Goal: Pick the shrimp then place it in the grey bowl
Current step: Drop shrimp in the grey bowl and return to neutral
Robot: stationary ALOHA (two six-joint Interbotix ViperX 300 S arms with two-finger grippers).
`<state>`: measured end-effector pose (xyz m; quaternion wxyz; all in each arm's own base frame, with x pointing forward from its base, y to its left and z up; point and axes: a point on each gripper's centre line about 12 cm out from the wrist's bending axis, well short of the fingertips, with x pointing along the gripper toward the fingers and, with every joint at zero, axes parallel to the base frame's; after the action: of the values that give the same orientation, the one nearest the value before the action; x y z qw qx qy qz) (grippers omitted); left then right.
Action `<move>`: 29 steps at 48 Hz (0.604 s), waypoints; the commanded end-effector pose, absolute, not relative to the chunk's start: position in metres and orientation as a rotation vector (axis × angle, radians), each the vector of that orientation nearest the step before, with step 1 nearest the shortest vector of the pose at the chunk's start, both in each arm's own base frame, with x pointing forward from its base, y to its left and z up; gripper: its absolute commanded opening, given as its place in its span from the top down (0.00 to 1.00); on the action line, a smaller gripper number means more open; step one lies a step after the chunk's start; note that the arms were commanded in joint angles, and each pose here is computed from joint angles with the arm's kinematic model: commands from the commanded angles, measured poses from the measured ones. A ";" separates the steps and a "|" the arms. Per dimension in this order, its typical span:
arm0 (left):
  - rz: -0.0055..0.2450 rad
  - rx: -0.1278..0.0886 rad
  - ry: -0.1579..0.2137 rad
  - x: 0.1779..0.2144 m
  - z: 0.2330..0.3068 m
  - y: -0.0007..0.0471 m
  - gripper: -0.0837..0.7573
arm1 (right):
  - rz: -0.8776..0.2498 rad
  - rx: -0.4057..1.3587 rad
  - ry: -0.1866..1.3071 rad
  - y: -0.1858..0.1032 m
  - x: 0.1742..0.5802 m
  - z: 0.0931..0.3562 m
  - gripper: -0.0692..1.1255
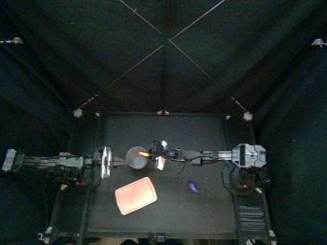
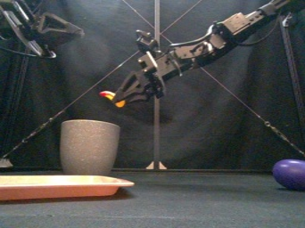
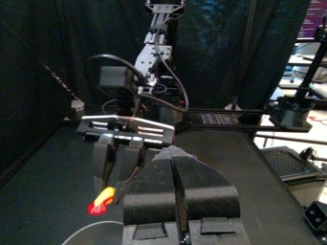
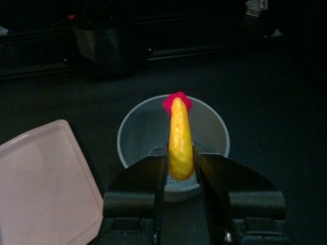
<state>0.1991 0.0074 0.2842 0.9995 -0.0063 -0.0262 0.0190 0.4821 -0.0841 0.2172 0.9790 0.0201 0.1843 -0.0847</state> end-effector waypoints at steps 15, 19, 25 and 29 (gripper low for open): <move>0.037 -0.012 -0.060 0.1996 0.2853 0.0071 0.90 | -0.159 0.036 0.302 -0.081 0.501 0.238 0.27; 0.037 -0.012 -0.062 0.1996 0.2855 0.0071 0.90 | -0.157 0.037 0.305 -0.080 0.501 0.236 0.25; 0.037 -0.012 -0.062 0.1996 0.2855 0.0071 0.90 | -0.153 0.035 0.305 -0.078 0.499 0.237 0.25; 0.037 -0.012 -0.060 0.1996 0.2853 0.0071 0.90 | -0.151 0.032 0.296 -0.076 0.493 0.242 0.25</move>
<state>0.1983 0.0074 0.2792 0.9996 -0.0071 -0.0201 0.0190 0.4978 -0.0775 0.2127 0.9804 0.0196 0.1806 -0.0761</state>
